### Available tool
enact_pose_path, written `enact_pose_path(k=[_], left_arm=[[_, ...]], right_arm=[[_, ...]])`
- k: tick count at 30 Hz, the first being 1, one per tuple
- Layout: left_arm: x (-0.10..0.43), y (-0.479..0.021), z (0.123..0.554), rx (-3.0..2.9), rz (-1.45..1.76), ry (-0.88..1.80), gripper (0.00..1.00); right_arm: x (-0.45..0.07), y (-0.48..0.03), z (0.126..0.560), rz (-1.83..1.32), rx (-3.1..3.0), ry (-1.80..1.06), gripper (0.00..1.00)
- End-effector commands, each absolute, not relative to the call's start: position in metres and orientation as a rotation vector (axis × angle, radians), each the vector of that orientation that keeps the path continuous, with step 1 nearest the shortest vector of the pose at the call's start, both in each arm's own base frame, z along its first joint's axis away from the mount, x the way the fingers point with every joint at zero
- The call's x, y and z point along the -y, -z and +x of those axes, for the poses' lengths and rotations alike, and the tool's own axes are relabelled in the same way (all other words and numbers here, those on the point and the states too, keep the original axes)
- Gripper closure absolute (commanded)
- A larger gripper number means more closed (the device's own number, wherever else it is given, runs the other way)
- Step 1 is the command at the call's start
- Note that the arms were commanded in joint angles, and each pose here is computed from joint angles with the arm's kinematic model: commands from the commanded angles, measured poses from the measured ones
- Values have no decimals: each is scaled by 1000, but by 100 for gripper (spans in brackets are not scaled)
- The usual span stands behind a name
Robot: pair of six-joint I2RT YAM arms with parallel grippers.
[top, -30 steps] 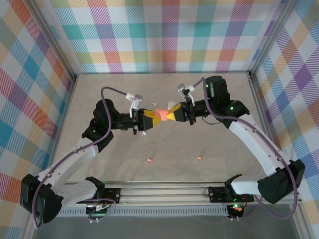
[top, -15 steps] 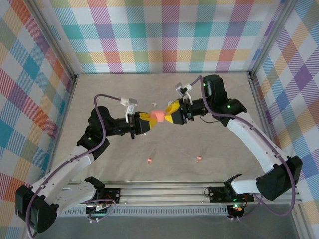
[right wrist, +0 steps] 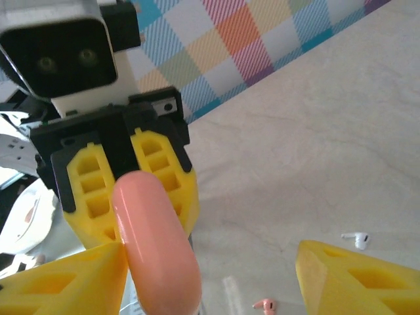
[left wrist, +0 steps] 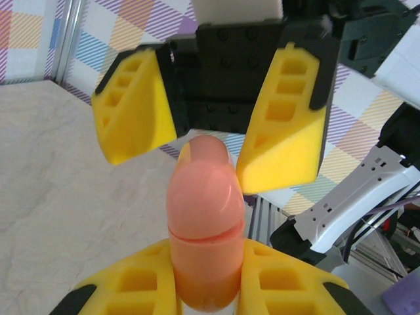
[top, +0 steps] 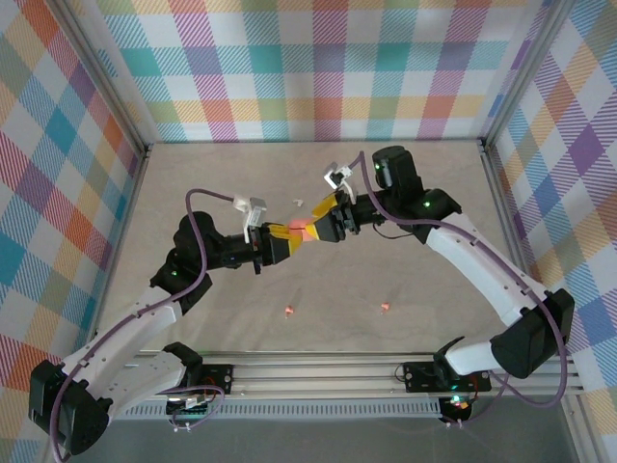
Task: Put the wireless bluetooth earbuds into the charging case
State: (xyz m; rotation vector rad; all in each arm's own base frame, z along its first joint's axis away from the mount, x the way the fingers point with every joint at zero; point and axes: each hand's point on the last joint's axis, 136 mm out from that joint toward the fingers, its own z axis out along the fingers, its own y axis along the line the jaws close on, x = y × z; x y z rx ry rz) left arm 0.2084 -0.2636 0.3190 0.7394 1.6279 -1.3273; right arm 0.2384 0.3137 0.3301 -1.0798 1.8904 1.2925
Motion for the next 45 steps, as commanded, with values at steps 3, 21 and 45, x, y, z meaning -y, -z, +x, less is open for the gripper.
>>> enact_pose_path(k=[3, 21, 45], left_arm=[[265, -322, 196, -1576, 782, 1321, 100], [257, -291, 213, -1705, 683, 1208, 100], [244, -245, 208, -1788, 644, 1147, 100]], right_arm=[[-310, -342, 255, -1025, -1888, -1178, 31], [-293, -334, 252, -880, -2037, -1139, 30], [-129, -92, 155, 221, -3050, -411, 76]])
